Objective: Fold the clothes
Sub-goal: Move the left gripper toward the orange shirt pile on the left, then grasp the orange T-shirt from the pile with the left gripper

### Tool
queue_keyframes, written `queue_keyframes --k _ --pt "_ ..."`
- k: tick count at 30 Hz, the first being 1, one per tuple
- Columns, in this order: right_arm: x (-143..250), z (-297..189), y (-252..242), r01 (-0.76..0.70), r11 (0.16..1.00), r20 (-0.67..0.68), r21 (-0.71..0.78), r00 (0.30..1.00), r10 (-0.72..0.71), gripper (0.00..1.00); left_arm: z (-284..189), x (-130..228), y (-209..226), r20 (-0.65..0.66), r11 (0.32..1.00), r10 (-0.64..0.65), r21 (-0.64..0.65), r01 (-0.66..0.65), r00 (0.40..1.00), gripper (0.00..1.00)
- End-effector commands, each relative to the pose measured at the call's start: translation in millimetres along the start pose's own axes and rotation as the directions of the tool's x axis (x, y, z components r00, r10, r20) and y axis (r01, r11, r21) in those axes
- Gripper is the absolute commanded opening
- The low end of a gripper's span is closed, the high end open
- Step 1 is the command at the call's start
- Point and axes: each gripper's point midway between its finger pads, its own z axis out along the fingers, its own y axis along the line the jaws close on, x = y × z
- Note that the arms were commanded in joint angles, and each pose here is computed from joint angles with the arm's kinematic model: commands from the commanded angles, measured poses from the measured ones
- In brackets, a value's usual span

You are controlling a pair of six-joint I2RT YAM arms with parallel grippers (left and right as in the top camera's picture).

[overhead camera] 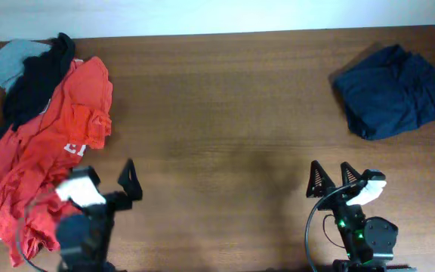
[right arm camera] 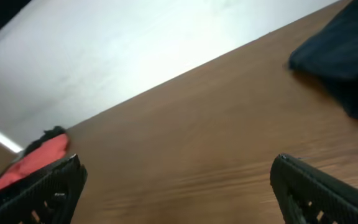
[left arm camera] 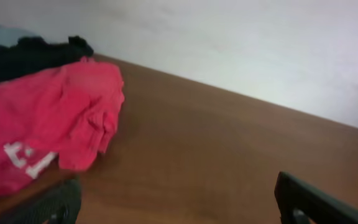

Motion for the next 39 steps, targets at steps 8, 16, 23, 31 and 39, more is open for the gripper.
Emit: queue_keyframes --k 8,16,23,31,39 --pt "-44 0 48 0.039 0.995 -0.091 -0.095 0.995 -0.048 0.98 63 -68 -12 -0.34 0.997 0.019 -0.07 -0.045 0.94 0.99" --pt "-58 41 60 0.044 0.996 -0.366 -0.08 0.928 -0.07 0.98 105 -72 -9 -0.421 0.996 -0.001 -0.086 -0.039 0.907 0.99" --pt "-55 86 91 -0.086 0.962 -0.578 -0.259 0.812 -0.083 0.98 109 -68 -6 -0.44 0.987 0.121 -0.041 -0.155 0.89 0.99" --pt "-28 125 87 -0.22 0.916 -0.655 -0.336 0.753 -0.06 0.99 117 -62 22 -0.467 0.959 0.141 -0.153 -0.238 0.873 0.99" --pt "-1 139 66 -0.254 0.927 -0.707 -0.274 0.707 -0.016 0.99 146 10 74 -0.656 0.902 0.081 -0.272 -0.335 0.75 0.98"
